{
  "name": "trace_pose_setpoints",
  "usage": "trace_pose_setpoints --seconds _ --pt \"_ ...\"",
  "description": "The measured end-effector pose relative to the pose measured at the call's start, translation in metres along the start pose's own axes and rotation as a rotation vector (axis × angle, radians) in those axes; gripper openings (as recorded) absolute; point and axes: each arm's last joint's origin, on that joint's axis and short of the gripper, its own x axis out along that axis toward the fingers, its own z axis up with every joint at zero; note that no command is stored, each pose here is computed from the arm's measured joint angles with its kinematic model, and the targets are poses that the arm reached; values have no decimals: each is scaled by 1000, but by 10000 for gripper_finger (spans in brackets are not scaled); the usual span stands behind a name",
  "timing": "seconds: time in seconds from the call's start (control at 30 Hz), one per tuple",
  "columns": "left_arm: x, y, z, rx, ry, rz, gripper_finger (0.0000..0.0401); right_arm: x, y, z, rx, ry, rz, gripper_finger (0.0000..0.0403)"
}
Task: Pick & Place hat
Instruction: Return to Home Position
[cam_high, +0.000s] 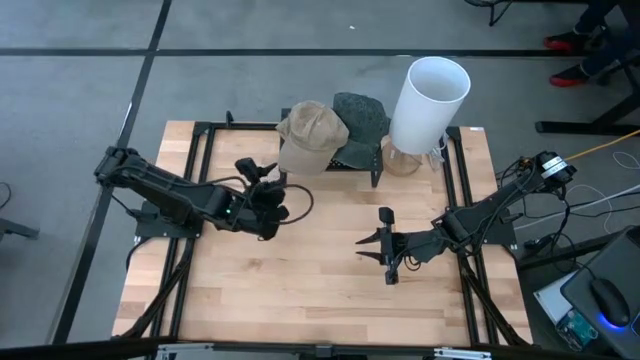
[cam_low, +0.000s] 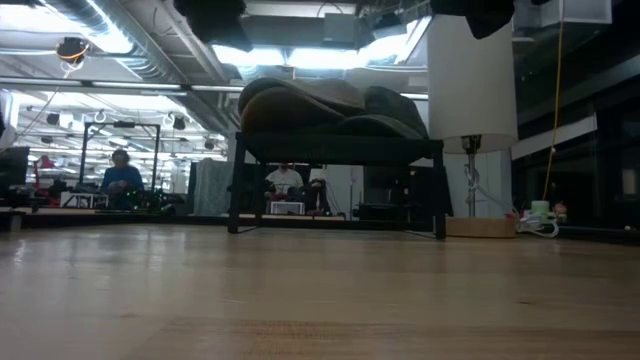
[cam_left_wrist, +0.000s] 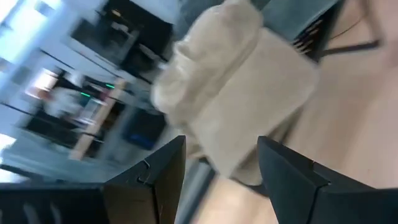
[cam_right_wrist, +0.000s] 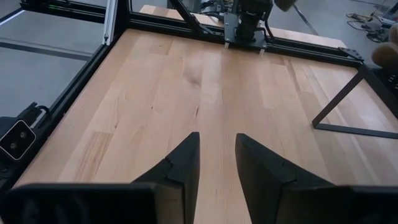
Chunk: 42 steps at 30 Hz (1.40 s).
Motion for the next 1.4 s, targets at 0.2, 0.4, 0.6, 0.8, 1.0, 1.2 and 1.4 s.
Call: trace_pose_setpoints --seconds 0.2,0.4,0.6,0.8,1.0,1.2,1.4 --pt "-8 -4 1 -215 17 -186 193 0 0 0 -2 0 0 103" --pt "-8 -11 -3 -295 73 -289 190 0 0 0 27 2 0 103" --pt "-14 -9 -28 -348 119 -357 192 1 0 -7 -25 78 123 103" --pt "-30 -9 -61 -441 24 -559 192 3 -7 -10 -6 139 316 103" --pt "-33 -15 -96 -503 -171 -788 191 1 -13 -17 -7 182 304 103" --pt "-29 -22 -132 -593 -394 -968 192 -16 -23 -33 41 -2 338 103" --pt "-25 -29 -158 -671 -469 -1065 190 -41 -43 -58 89 -187 407 103"
